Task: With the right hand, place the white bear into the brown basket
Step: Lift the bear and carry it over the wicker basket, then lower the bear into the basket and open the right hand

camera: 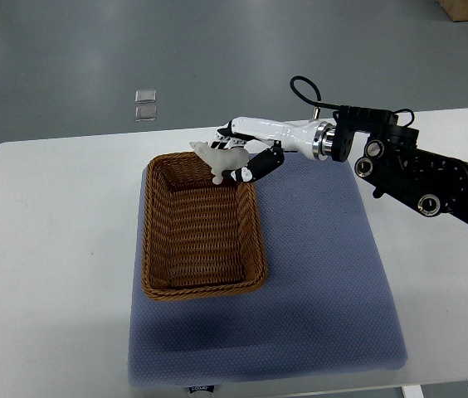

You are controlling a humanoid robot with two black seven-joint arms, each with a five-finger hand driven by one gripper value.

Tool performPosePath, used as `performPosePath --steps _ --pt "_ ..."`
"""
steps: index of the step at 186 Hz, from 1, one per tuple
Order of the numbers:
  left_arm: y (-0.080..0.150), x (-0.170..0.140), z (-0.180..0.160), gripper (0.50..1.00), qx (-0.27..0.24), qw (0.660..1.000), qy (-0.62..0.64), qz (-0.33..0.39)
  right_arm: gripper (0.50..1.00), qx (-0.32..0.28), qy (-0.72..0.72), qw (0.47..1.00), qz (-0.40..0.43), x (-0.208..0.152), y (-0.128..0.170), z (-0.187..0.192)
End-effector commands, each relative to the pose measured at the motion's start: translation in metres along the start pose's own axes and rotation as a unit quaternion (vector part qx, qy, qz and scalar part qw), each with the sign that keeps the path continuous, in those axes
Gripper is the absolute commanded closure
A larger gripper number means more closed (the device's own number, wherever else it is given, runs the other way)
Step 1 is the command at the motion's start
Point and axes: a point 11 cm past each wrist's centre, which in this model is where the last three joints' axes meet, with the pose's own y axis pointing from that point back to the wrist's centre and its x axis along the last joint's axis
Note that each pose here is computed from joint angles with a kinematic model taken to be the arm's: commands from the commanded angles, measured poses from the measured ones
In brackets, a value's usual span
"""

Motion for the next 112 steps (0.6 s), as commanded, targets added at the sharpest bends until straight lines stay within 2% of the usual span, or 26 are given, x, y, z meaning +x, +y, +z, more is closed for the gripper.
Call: performPosePath --steps 1,40,110,112 --pt "0.0 0.0 0.0 0.5 0.0 1.0 0.0 0.0 1.0 0.001 0.014 1.0 -0.01 -0.017 -0.013 -0.004" --pt "0.0 0.0 0.0 0.5 0.0 1.0 0.0 0.0 1.0 0.005 0.009 1.0 -0.014 -0.031 -0.027 -0.009" --pt "0.0 0.0 0.0 0.5 0.0 1.0 0.0 0.0 1.0 -0.005 0.01 1.0 -0.025 -0.051 -0.029 0.0" --pt "0.0 0.0 0.0 0.5 0.0 1.0 0.0 0.0 0.989 -0.006 0.009 1.0 -0.025 -0.052 -0.029 0.001"
